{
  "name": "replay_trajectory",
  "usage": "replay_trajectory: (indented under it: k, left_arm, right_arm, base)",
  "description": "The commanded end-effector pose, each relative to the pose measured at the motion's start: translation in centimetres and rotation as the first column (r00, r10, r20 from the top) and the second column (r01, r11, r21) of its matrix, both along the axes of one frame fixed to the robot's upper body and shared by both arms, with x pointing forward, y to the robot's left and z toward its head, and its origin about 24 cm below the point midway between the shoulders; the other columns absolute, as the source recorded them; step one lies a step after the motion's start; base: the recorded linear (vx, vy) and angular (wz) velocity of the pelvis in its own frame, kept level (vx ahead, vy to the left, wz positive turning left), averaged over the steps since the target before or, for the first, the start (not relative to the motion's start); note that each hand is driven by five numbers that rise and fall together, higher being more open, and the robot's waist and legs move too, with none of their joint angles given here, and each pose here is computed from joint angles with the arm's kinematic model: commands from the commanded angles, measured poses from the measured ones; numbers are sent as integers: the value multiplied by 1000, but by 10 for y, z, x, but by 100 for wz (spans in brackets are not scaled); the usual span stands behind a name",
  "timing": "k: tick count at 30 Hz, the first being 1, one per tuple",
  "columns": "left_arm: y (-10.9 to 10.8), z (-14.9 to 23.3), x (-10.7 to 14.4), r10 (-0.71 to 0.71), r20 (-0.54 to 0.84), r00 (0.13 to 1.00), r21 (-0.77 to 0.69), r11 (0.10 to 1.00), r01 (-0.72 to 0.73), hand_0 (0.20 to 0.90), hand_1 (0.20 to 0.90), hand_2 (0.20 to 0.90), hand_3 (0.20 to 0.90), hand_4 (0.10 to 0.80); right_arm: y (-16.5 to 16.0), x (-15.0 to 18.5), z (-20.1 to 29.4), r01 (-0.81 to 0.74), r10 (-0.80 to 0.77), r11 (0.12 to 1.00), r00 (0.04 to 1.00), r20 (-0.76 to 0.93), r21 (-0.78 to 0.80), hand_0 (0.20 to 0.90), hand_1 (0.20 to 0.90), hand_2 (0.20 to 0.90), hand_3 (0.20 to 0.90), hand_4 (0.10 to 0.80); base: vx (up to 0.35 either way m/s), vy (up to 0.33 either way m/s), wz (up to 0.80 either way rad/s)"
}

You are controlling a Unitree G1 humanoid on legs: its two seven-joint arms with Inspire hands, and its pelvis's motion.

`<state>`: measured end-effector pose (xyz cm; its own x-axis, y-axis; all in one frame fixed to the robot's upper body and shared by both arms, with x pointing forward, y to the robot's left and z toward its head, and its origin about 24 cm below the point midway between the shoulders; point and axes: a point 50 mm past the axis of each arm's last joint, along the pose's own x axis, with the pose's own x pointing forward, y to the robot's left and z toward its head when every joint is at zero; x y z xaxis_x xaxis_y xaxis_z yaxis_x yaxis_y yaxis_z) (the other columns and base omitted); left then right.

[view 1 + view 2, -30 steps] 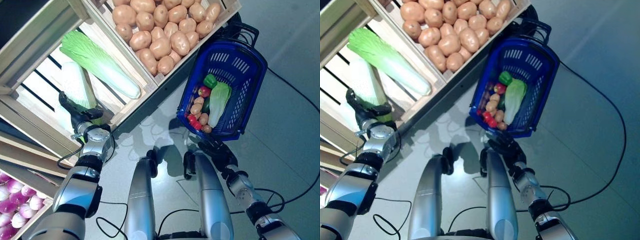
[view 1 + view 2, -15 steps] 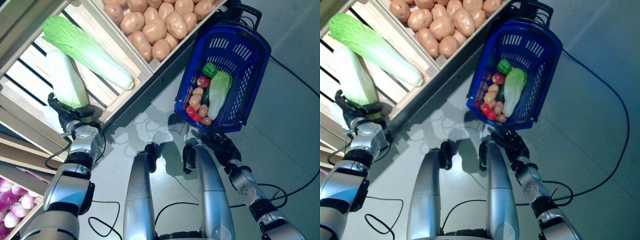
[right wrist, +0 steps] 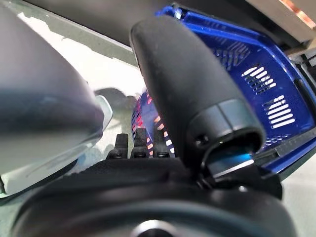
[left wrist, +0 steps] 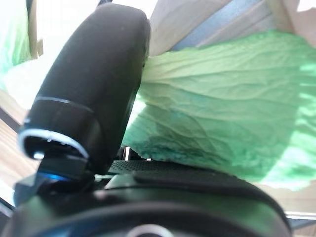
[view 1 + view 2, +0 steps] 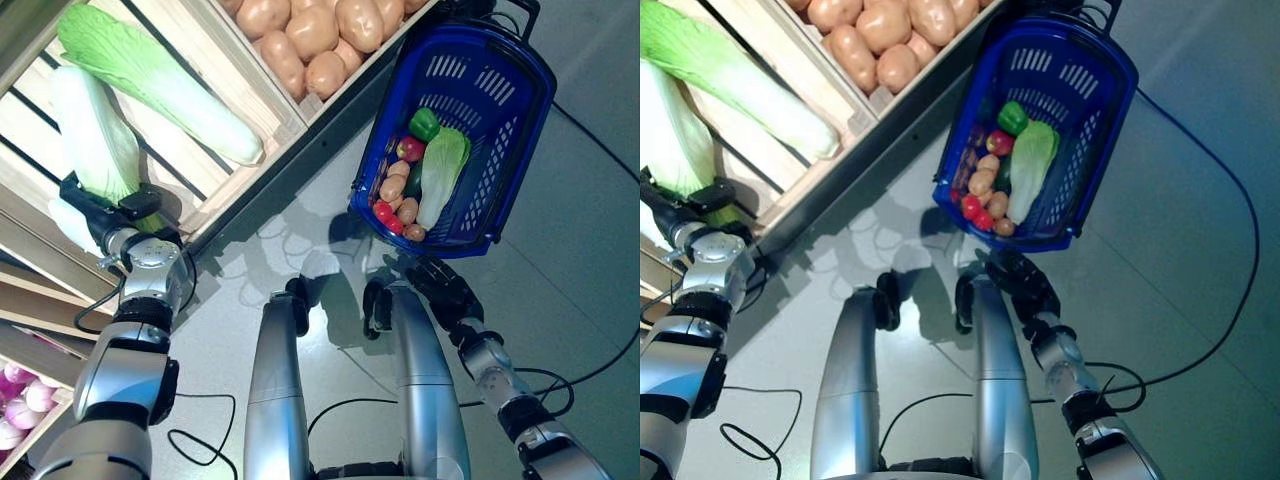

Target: Put vegetables into the basket

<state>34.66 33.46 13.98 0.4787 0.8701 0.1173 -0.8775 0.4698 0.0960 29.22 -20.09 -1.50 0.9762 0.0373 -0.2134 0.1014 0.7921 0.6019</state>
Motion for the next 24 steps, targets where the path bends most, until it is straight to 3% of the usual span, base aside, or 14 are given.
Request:
replay_trajectory:
  k: [1, 15, 24]
  left_arm:
    - [-5, 11, 8, -95, 25, 995, 7, 996, 94, 300, 300, 300, 300, 400]
    - [-1, -23, -5, -169, 12, 986, -75, 983, 169, 300, 300, 300, 300, 400]
    - [-21, -96, -44, -181, -8, 984, -192, 965, 176, 300, 300, 300, 300, 400]
  right_arm:
    - [-6, 1, 17, 82, -94, 992, 987, 127, 95, 900, 900, 900, 900, 800]
    - [-5, -14, 0, 120, -133, 981, 988, 82, 152, 900, 900, 900, 900, 800]
    - [2, -39, -8, 160, -167, 983, 983, 80, 87, 900, 900, 900, 900, 800]
  base:
    - [-29, -44, 0]
    - [1, -65, 0]
    - [96, -78, 1]
